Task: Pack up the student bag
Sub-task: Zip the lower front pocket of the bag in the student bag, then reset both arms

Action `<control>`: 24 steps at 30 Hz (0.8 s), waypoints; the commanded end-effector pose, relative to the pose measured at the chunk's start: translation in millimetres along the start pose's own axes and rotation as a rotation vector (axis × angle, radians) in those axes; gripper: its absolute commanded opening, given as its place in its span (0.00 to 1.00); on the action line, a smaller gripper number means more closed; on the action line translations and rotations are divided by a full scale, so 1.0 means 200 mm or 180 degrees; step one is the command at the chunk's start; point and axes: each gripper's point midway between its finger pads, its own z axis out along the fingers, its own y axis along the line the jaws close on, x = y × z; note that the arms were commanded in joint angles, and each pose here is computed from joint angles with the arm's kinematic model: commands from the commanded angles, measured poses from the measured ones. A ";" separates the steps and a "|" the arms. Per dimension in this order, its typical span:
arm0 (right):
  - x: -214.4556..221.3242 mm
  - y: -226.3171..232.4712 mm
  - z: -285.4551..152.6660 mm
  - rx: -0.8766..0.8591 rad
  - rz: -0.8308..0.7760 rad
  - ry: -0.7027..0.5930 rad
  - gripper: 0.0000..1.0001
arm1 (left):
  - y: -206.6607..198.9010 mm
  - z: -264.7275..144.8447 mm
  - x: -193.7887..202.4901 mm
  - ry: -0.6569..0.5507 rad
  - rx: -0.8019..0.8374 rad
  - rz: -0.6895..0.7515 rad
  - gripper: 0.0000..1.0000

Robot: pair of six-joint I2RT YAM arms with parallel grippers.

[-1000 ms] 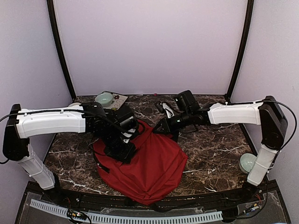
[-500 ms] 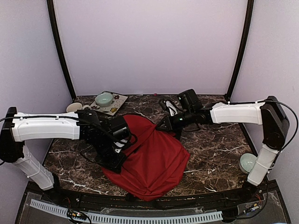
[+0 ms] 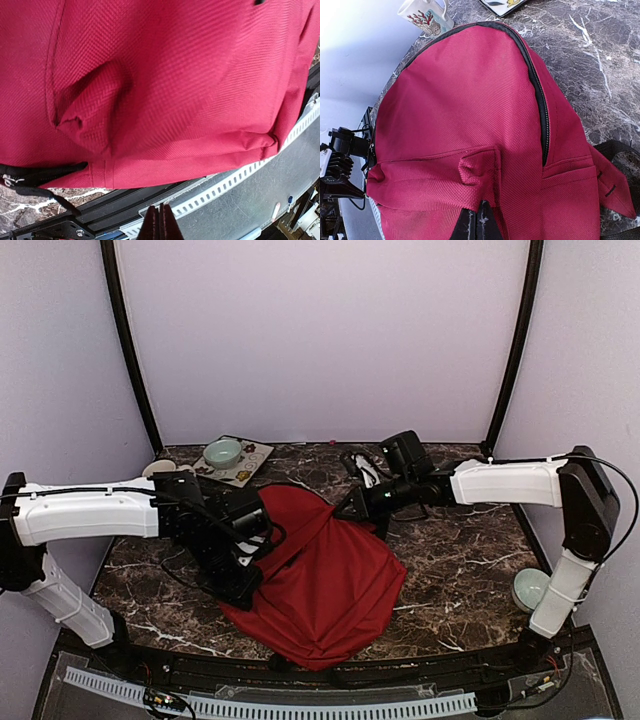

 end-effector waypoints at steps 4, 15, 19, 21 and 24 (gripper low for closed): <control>-0.21 0.10 -0.11 -0.0097 -0.0165 -0.0409 0.07 | -0.05 -0.16 -0.05 -0.0358 0.0151 0.0143 0.08; -0.42 0.09 -0.43 0.0696 -0.0539 -0.0813 0.80 | 0.05 -0.36 -0.19 -0.1038 -0.0228 0.0172 0.63; -0.46 -0.01 -0.61 0.1267 -0.0574 -0.1013 0.80 | 0.23 -0.41 -0.32 -0.1318 -0.0722 0.0125 0.73; -0.47 -0.06 -0.72 0.1523 -0.0576 -0.1130 0.82 | 0.37 -0.46 -0.39 -0.1529 -0.1041 -0.0016 0.75; -0.47 -0.17 -0.90 0.1879 -0.0391 -0.1389 0.88 | 0.50 -0.55 -0.50 -0.1926 -0.1106 -0.0123 0.77</control>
